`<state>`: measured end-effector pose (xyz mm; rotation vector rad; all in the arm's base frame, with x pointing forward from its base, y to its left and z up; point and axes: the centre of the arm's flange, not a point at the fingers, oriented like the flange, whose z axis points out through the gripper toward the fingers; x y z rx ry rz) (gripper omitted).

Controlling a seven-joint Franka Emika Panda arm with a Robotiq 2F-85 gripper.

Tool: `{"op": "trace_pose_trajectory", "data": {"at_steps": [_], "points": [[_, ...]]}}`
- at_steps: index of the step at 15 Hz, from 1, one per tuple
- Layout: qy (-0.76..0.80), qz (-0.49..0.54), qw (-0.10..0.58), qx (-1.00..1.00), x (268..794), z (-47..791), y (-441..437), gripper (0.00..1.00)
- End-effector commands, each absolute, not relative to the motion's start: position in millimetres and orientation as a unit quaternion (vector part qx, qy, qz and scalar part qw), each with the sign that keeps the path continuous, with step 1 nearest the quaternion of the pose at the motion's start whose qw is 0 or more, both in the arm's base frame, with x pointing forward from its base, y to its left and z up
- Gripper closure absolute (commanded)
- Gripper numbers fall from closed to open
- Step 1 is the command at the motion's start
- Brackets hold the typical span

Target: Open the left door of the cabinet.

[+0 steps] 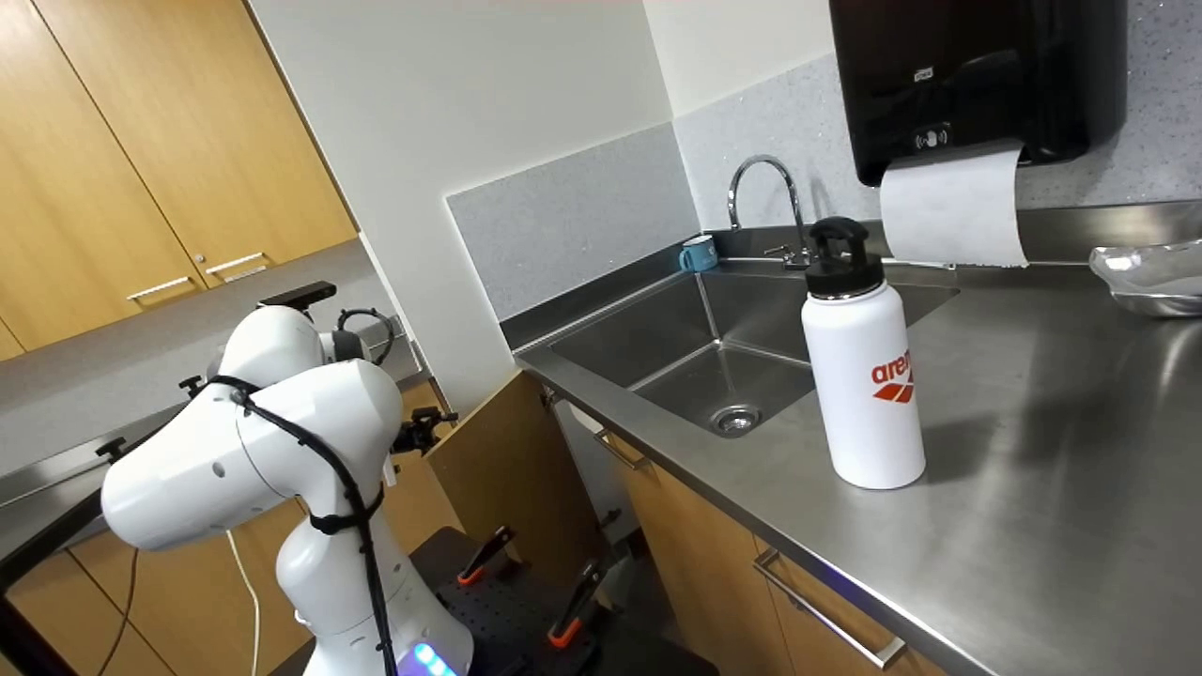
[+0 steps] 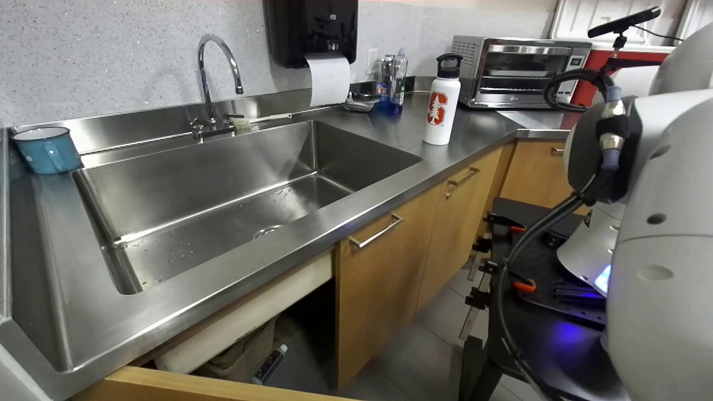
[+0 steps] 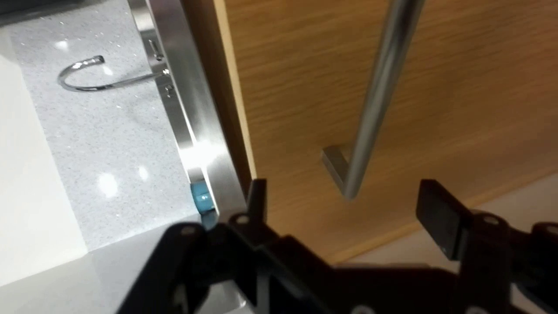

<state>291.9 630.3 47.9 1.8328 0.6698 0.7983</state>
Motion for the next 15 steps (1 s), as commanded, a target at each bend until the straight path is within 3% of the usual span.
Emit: {"op": "trace_pose_trajectory", "data": {"at_steps": [1, 8, 15], "points": [[0.334, 0.325, 0.435, 0.770, 277.8, 83.1, 610.1, 0.00], [0.435, 0.349, 0.327, 0.763, 265.4, 110.4, 575.3, 0.00], [0.497, 0.459, 0.172, 0.716, 252.5, 119.9, 534.7, 0.00]]}}
